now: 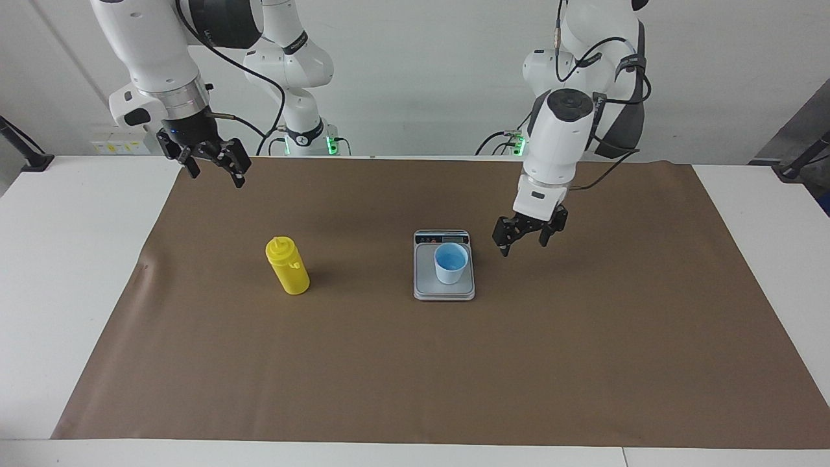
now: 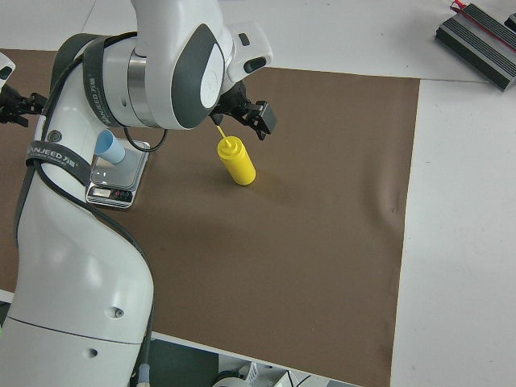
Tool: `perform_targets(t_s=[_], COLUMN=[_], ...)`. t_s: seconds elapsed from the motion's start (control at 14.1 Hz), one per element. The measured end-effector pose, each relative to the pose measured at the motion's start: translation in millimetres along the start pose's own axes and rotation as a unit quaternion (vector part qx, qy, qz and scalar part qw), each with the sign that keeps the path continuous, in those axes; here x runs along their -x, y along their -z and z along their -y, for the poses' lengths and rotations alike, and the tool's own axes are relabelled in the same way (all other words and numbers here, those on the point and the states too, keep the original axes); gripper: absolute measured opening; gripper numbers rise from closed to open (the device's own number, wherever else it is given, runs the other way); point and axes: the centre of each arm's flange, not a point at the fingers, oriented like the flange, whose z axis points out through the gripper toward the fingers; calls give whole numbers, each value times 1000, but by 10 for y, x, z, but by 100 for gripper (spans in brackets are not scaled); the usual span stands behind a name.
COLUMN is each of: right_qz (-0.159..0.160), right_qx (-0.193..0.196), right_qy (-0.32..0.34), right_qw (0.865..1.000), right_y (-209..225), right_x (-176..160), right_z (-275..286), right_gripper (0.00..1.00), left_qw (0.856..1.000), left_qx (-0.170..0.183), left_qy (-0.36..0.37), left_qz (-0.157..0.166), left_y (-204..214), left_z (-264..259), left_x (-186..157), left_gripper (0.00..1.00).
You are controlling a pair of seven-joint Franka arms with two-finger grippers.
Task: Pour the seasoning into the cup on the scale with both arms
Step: 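Carry the cup with the left gripper and set it on the scale, then release the cup and withdraw the left gripper to rest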
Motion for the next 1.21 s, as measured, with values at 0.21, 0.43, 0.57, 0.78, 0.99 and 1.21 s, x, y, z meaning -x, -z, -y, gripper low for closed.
perform_targets(t_s=[0.21,0.43,0.57,0.78,0.99,1.21], right_qz=[0,0,0,1,1,1], right_qx=[0,0,0,0,0,0], right_qy=[0,0,0,0,0,0], right_qw=[1000,1000,1000,1000,1000,1000], right_y=[0,-1,-1,-3,-4,-4], right_x=[0,0,0,1,1,1], right_z=[-1,-1,-1,-1,-1,0], right_gripper=[100,100,100,100,100,100], left_qw=[999,997,995,991,988,985], left_qx=[-13,-21,-22,-20,-13,-13], left_qy=[-38,-75,-98,-126,-145,-159], left_qz=[9,22,29,41,51,57], left_y=[107,147,165,237,440,785], left_z=[529,931,1152,1448,1624,1696], left_x=[-231,-367,-435,-492,-471,-443], left_gripper=[100,100,100,100,100,100])
